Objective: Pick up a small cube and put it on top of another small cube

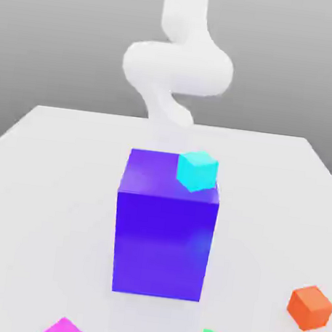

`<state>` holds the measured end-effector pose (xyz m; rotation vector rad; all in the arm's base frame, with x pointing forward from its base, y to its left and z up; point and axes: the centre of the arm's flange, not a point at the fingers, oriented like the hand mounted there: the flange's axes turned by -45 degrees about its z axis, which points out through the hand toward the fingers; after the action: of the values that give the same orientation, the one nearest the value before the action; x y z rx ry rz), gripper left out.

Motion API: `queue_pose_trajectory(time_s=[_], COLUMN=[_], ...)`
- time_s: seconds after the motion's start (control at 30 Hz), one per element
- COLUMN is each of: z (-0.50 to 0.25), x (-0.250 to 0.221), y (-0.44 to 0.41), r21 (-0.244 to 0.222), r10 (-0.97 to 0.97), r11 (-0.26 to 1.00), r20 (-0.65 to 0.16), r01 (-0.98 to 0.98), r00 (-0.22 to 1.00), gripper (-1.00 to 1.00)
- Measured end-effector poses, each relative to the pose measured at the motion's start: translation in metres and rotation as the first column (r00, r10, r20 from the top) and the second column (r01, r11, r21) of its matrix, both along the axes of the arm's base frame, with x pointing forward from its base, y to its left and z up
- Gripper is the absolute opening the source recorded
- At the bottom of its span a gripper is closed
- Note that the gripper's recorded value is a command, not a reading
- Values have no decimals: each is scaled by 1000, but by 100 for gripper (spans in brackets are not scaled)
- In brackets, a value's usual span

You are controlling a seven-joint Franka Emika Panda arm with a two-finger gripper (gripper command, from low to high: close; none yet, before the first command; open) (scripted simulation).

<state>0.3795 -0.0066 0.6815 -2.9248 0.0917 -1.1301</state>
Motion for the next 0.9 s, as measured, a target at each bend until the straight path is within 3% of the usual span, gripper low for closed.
queue_pose_trajectory(time_s=[0.23, 0.47, 0.9], z=[-98, -211, -445], x=[80, 131, 146], y=[-25, -56, -109], r21=[39, 56, 30], r10=[-116, -220, -364], r11=[991, 966, 872], r20=[-178, -347, -627], r01=[125, 254, 489], r00=[977, 912, 688], gripper=[0, 0, 0])
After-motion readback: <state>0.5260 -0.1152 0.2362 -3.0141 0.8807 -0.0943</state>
